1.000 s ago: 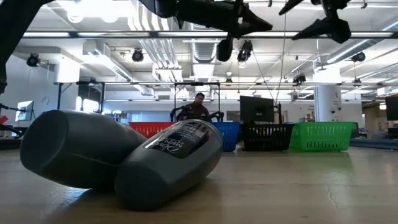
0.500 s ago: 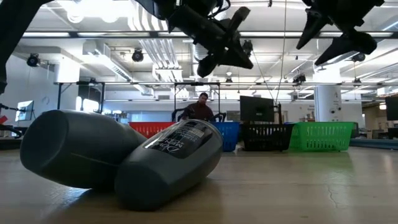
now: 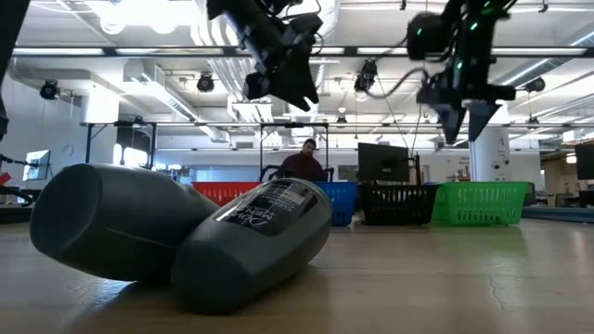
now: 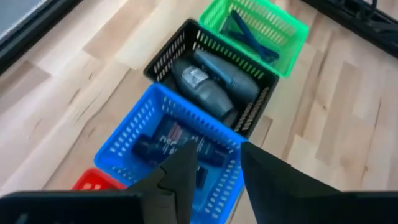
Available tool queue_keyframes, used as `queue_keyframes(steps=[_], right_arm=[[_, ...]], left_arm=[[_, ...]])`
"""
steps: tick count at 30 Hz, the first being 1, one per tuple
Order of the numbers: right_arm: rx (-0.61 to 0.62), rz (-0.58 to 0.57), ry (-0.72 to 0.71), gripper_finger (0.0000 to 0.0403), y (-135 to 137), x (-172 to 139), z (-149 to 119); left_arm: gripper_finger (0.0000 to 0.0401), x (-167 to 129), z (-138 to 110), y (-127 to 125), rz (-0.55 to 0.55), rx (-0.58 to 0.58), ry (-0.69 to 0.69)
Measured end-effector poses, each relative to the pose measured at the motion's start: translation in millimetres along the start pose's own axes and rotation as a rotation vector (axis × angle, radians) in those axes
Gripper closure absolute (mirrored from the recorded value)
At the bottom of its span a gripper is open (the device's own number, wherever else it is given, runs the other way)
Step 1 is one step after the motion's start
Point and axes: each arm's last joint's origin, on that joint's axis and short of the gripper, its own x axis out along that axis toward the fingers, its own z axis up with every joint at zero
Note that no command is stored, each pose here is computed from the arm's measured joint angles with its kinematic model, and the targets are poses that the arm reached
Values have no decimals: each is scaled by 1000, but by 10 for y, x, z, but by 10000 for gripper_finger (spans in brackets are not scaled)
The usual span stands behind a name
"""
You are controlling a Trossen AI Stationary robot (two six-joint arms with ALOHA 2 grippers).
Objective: Pick & Place Travel size toiletries
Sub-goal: Put the blue razor into the green bin
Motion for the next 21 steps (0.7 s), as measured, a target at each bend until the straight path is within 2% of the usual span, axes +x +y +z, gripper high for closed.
queue_keyframes(steps=[4,10,15,21], right_arm=[[-115,-109,146,143,-228,267,340],[-249,-133,306,134,-457,657,738],[-340,-133,406,115,-545,965,903],[-404,-122,486,100,-570,1299,954]], left_arm=[[273,-102,-111,42,-6,-16,5],[273,-183,-299,111,-12,-16,-5],[273,-242,-405,157,-19,-19,-23],[273,-290,-484,199,-14,-14,-18]])
